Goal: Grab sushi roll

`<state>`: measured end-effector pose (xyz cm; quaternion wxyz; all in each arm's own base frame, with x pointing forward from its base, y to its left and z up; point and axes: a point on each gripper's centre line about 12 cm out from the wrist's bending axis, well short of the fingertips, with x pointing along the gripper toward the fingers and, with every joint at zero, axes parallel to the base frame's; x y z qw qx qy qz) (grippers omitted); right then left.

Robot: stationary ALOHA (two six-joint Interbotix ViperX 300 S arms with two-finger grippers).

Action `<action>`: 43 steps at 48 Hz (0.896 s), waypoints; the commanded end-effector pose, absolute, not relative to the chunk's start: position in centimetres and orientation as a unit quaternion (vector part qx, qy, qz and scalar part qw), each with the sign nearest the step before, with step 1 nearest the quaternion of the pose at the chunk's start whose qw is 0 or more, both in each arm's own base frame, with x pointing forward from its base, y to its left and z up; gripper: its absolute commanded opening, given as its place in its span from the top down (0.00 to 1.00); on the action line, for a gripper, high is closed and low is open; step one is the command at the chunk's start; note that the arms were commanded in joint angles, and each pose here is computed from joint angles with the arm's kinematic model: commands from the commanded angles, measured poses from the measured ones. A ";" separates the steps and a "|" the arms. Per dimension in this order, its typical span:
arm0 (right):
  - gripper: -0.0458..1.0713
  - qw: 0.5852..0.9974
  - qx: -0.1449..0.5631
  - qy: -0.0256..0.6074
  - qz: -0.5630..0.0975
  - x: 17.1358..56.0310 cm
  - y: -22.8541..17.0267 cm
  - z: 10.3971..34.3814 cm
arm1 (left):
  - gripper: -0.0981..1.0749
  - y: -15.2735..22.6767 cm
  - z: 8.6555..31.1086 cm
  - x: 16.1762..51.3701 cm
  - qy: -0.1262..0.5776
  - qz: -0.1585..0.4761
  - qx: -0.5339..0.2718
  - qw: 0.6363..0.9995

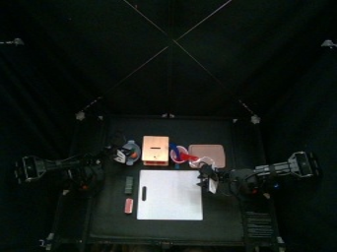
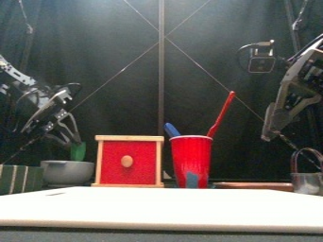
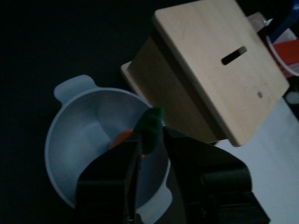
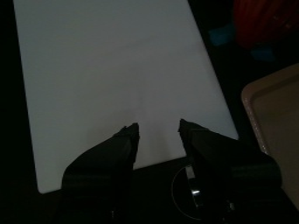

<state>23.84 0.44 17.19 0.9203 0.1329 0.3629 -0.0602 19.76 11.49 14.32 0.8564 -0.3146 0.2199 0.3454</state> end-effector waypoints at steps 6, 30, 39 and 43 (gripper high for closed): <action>0.25 0.927 0.135 0.346 -0.059 24.4 0.3 18.3 | 0.12 12.2 15.9 20.2 0.191 0.346 -0.298 0.869; 0.25 0.930 0.137 0.336 -0.059 24.6 0.3 18.8 | 0.12 10.5 22.9 21.0 0.078 0.264 -0.140 0.951; 0.25 0.944 0.134 0.297 -0.051 25.7 0.3 21.5 | 0.12 7.4 24.1 23.2 0.053 0.187 -0.105 0.975; 0.25 0.951 0.124 0.281 -0.046 25.9 0.3 22.6 | 0.12 5.8 24.7 24.1 0.040 0.151 -0.095 0.983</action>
